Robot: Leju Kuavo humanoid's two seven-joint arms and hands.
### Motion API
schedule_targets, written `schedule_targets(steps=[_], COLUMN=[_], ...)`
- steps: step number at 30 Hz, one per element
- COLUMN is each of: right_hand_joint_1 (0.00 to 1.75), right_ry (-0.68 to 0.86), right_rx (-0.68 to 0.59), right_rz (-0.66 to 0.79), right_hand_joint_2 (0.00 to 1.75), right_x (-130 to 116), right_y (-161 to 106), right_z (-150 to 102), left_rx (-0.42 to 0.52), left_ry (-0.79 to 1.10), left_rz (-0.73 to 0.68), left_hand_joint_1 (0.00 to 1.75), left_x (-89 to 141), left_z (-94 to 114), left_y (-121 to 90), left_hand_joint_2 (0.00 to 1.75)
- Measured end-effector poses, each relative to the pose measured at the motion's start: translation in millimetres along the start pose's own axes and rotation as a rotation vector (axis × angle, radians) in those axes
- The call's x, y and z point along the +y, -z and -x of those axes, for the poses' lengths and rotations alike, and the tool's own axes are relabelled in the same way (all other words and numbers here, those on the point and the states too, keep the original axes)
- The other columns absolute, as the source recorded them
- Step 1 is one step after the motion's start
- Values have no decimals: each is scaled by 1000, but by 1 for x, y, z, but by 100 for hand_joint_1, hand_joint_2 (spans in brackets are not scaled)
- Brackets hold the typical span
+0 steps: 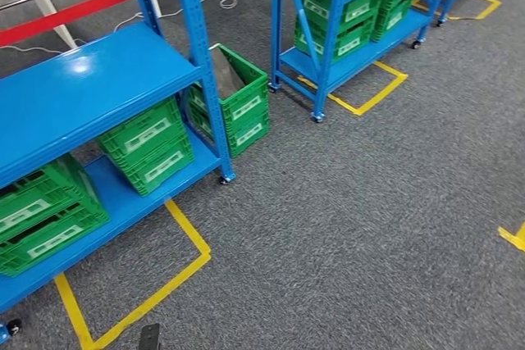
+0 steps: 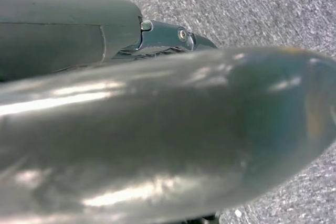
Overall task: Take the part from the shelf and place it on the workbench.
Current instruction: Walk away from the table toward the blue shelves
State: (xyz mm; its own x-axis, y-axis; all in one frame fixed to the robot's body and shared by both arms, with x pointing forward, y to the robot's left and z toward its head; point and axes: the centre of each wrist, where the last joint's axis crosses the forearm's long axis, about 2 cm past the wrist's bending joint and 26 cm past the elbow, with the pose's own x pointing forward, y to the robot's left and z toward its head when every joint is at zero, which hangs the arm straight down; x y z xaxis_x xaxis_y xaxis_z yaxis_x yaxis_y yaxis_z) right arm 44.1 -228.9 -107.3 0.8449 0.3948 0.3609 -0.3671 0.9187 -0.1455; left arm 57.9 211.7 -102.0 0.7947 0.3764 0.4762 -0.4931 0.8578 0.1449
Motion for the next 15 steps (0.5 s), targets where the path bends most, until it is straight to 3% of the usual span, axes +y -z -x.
schedule_targets(steps=[15], right_hand_joint_1=[0], right_ry=[-55], right_rx=[33], right_rz=[13], right_hand_joint_2=[0], right_x=[-5], right_y=[0], right_z=[3], left_rx=[0], left_ry=[28], left_rz=[5], left_hand_joint_1=[0], left_x=[9], left_z=[-4], left_y=[6], left_hand_joint_2=[0])
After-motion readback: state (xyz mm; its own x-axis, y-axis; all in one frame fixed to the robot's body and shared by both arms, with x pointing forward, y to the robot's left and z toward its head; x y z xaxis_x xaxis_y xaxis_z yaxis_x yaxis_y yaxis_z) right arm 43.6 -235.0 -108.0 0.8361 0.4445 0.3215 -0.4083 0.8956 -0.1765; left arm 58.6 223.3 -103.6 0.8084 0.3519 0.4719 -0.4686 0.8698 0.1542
